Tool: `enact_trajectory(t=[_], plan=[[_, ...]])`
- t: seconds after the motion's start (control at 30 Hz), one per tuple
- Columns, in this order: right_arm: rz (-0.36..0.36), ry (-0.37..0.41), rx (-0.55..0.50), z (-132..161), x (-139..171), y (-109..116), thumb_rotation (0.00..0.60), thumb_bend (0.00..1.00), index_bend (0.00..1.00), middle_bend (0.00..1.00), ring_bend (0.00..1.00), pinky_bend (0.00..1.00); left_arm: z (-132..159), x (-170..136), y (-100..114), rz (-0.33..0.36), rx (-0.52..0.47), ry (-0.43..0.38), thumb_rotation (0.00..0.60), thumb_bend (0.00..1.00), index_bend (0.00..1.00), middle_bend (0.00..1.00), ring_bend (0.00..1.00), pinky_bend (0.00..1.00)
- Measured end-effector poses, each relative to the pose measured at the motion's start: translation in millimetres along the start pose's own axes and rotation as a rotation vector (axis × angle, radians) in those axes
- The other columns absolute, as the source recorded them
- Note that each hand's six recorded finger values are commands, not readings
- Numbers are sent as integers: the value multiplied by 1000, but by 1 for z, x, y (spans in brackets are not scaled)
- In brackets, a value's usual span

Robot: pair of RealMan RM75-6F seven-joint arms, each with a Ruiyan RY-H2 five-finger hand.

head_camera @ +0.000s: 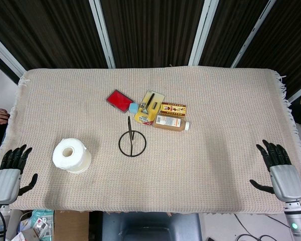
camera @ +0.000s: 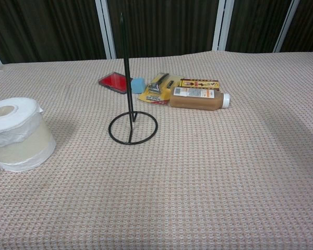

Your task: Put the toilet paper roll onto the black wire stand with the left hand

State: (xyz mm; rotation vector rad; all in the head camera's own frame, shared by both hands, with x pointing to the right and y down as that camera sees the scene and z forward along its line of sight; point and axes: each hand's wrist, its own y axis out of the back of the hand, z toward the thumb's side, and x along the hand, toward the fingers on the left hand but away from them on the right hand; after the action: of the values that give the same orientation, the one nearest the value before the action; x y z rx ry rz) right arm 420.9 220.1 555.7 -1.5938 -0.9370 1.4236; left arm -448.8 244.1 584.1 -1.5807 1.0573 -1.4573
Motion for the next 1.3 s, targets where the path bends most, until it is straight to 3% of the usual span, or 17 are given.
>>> enact_trajectory(t=[0.27,0.53,0.83,1.3], plan=[[-2,0,-4,-1,1,2,600,65,0,0,0,0,-1,6,-5,22,-105,1,600,369,0,0,0,3],[-7,-7,-12,-4,2,5,600,65,0,0,0,0,-8,21,-28,37,-392,28,600,326,0,0,0,0],[-13,-11,-19,-5,1,7,600,65,0,0,0,0,-6,38,-71,-49,-610,57,600,310,0,0,0,0],[-13,-8,-25,-5,2,8,600,65,0,0,0,0,15,46,-87,-133,-804,-1,600,305,0,0,0,0]])
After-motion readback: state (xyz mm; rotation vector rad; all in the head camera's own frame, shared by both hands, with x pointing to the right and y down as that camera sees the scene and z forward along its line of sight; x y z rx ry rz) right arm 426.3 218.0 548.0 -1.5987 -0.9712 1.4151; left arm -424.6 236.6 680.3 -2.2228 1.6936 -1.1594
